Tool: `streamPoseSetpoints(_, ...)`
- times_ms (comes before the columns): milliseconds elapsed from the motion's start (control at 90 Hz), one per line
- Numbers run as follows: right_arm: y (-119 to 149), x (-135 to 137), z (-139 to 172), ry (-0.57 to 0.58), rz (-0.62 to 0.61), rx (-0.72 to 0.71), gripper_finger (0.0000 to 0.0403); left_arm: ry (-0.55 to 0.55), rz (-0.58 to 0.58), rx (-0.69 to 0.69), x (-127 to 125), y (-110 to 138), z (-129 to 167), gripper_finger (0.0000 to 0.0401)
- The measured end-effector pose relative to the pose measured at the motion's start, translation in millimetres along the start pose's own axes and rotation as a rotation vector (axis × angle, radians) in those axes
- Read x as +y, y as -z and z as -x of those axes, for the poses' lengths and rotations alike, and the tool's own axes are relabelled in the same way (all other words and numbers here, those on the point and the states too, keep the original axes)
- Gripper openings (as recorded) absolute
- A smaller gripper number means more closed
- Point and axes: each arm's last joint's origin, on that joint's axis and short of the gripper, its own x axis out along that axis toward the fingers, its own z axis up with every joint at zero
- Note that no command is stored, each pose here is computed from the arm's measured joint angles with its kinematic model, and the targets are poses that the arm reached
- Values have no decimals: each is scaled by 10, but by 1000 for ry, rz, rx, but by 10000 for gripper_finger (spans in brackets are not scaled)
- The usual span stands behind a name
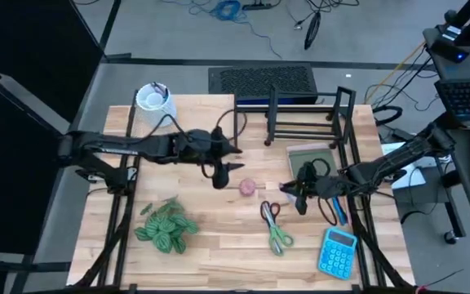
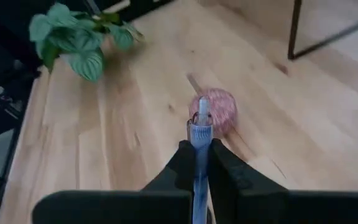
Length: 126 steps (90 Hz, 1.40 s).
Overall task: Stock shelves
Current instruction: Put the purple pen into the white pen holder
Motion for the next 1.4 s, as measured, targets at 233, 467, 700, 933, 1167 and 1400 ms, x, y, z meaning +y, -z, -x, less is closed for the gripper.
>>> streamPoseSetpoints(233, -56, 18, -5, -21, 41, -48, 2, 28, -13, 9, -110, 49, -110, 198)
streamPoseSetpoints(467, -102, 43, -1, -32, 59, -100, 2, 61, -24, -46, -218, 13, -135, 198)
streamPoseSetpoints(700, -102, 42, -1, -31, 76, -99, 2, 66, -25, -50, -233, 9, -133, 198)
streamPoseSetpoints(933, -109, 47, 0, -34, 96, -107, 2, 65, -25, -51, -234, 12, -146, 198)
streamPoseSetpoints(1167, -176, 87, 13, -67, 127, -174, 2, 65, -25, -53, -234, 17, -163, 198)
streamPoseSetpoints(1400, -230, 115, 28, -89, 155, -229, 2, 64, -25, -51, -232, 19, -163, 198)
